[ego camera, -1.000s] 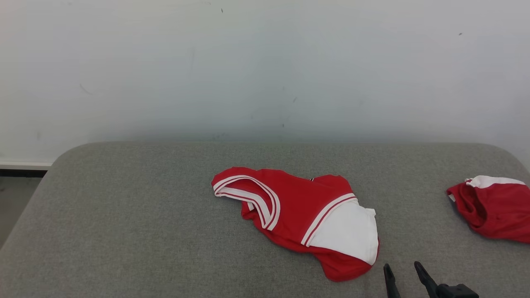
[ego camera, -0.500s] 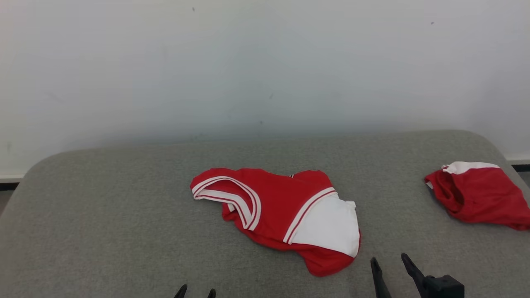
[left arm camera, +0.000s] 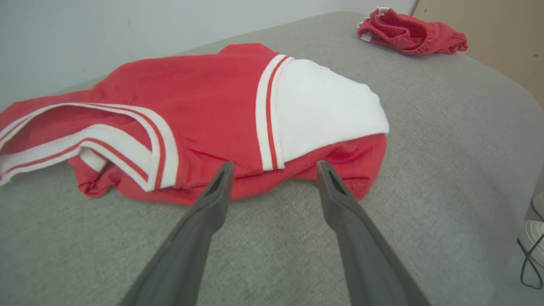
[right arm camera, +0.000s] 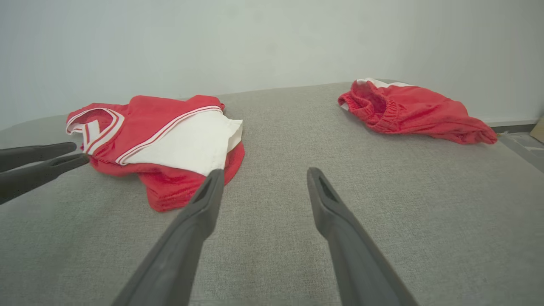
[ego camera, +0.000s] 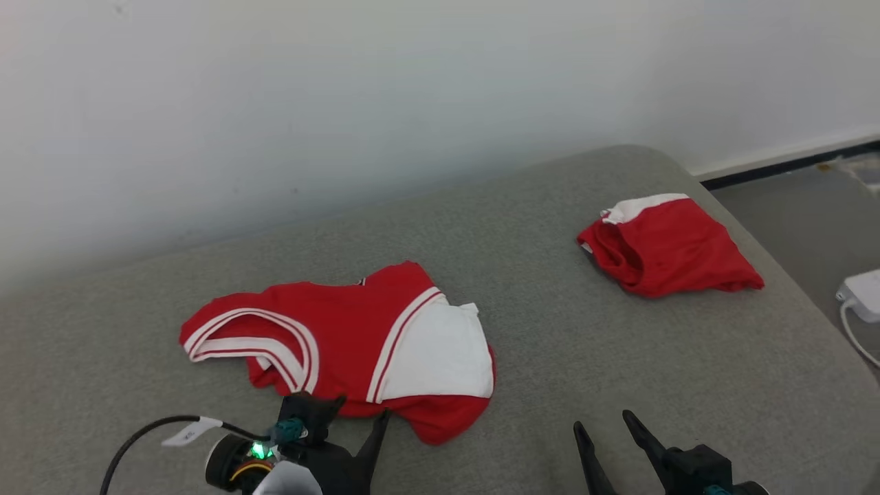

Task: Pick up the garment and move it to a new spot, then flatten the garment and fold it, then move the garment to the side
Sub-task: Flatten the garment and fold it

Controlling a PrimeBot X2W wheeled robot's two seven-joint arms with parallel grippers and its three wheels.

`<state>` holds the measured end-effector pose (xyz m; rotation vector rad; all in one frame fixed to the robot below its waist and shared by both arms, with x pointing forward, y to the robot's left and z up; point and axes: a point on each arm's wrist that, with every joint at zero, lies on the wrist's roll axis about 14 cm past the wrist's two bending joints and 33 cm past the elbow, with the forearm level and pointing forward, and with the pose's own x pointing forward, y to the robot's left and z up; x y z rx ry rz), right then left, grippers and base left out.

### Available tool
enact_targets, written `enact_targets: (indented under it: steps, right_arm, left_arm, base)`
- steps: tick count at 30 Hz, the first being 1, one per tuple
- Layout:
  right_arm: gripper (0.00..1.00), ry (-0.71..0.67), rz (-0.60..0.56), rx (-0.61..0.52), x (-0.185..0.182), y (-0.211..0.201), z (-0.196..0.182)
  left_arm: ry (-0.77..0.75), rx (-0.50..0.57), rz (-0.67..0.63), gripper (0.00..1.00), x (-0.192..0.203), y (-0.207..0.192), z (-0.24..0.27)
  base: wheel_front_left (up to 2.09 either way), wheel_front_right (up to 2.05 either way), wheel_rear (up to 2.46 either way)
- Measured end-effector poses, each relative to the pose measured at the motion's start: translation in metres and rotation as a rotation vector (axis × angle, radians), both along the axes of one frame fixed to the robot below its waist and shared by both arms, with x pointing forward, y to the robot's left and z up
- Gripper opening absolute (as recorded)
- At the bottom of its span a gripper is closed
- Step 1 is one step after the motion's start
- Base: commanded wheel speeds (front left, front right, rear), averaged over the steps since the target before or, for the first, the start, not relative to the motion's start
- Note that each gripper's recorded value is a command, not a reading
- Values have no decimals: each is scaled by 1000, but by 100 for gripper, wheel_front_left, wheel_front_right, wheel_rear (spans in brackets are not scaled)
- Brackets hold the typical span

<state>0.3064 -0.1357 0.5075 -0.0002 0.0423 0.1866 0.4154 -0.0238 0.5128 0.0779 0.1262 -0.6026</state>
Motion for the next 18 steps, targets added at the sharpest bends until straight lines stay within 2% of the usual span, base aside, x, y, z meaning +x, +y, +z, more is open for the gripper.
enact_targets:
  steps: [5,9,15,16,17,18]
  right_arm:
    - [100,27,-81,5,-9,-21,-9]
    - [100,40,-134,3,-14,-36,-12]
    - [100,61,-198,2,-22,-52,-18]
    - [100,66,-203,2,-23,-53,-19]
    - [100,66,-203,2,-23,-53,-19]
    - [100,76,-209,1,-23,-55,-22]
  left_arm:
    - [18,90,-37,100,19,-23,-12]
    - [19,176,-14,100,37,-23,-25]
    - [96,236,-65,100,40,-38,-49]
    - [105,239,-72,91,39,-40,-52]
    - [105,239,-72,55,39,-40,-52]
    - [116,242,-76,28,40,-42,-56]
  base:
    - [0,0,0]
    - [0,0,0]
    - [0,0,0]
    - [0,0,0]
    - [0,0,0]
    - [0,0,0]
